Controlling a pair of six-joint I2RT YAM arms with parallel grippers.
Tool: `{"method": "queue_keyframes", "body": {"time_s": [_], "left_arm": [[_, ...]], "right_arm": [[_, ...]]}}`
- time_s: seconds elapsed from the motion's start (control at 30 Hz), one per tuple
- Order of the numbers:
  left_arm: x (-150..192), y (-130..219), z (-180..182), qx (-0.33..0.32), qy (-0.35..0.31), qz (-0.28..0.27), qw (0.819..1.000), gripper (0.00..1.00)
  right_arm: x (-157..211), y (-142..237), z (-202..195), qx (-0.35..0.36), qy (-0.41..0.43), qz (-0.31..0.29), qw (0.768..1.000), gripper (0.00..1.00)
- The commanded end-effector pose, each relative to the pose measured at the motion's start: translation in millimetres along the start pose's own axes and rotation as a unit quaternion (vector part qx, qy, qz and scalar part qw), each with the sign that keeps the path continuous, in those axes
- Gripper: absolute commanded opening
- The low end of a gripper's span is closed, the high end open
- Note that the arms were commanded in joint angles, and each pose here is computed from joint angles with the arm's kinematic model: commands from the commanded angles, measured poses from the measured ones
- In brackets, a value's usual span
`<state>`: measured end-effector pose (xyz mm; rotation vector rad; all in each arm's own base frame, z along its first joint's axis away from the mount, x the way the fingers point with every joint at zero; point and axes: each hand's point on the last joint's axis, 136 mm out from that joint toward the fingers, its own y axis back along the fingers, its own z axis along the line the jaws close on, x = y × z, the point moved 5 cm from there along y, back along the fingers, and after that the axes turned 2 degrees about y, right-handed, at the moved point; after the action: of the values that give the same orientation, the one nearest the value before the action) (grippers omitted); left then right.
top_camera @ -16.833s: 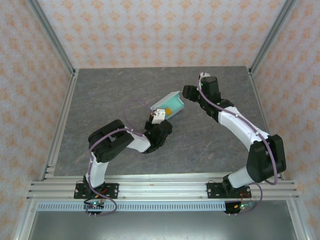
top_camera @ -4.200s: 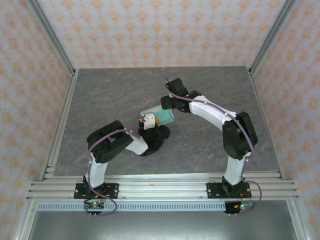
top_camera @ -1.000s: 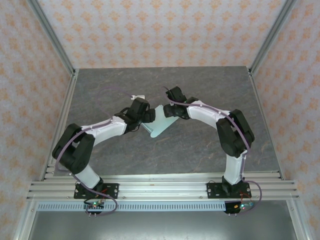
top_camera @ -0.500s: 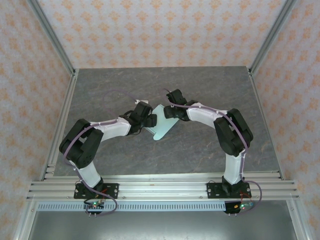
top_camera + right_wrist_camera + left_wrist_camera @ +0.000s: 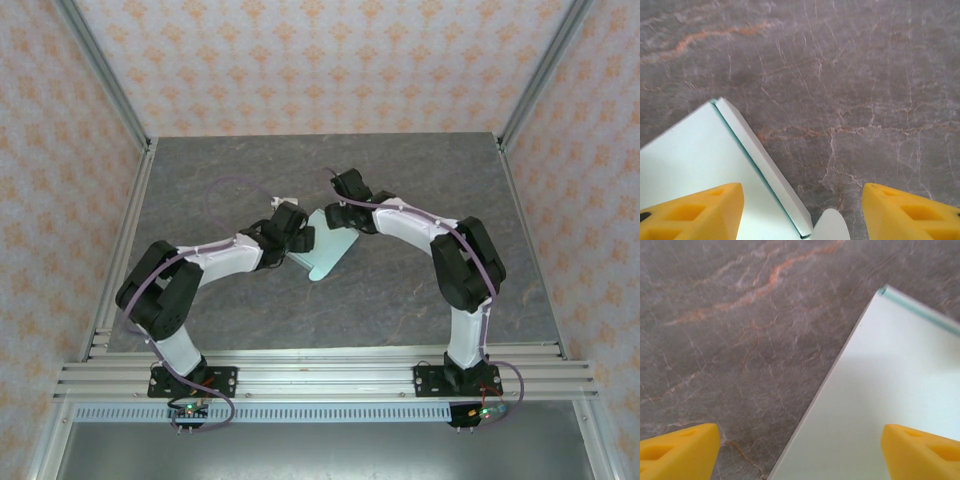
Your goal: Fold the paper box
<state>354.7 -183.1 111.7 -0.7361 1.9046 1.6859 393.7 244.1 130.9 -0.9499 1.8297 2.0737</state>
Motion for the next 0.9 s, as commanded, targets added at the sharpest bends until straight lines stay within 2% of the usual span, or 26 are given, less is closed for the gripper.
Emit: {"method": "queue_keyframes", "body": {"time_s": [0.0,0.1,0.23,0.4,0.63,0.87], "left_arm": [[-32.9,24.4,-2.0,0.006,0.004,-0.042,0.999,0.85],[-36.4,26.9,1.5,0.031,0.011,-0.035,0.999,0.86],[-29.8,16.0,1.6,0.083,0.004,0.016,0.996,0.86],[-23.9,-1.4,2.5,0.111,-0.006,0.062,0.992,0.86],[-25.5,-9.0,13.0,0.13,-0.005,0.1,0.986,0.83],[-21.0,-18.3,14.5,0.146,0.004,0.134,0.98,0.81]], "right_arm": [[-10.8,30.2,-7.6,0.009,0.002,-0.014,1.0,0.64],[4.4,45.3,-6.3,-0.015,-0.012,-0.008,1.0,0.64],[43.3,65.0,-0.2,-0.053,-0.037,0.019,0.998,0.64],[88.2,74.1,3.1,-0.132,-0.12,0.041,0.983,0.68],[90.8,45.5,26.8,-0.258,-0.216,0.027,0.941,0.64],[92.9,26.7,28.8,-0.286,-0.261,0.018,0.922,0.55]]}}
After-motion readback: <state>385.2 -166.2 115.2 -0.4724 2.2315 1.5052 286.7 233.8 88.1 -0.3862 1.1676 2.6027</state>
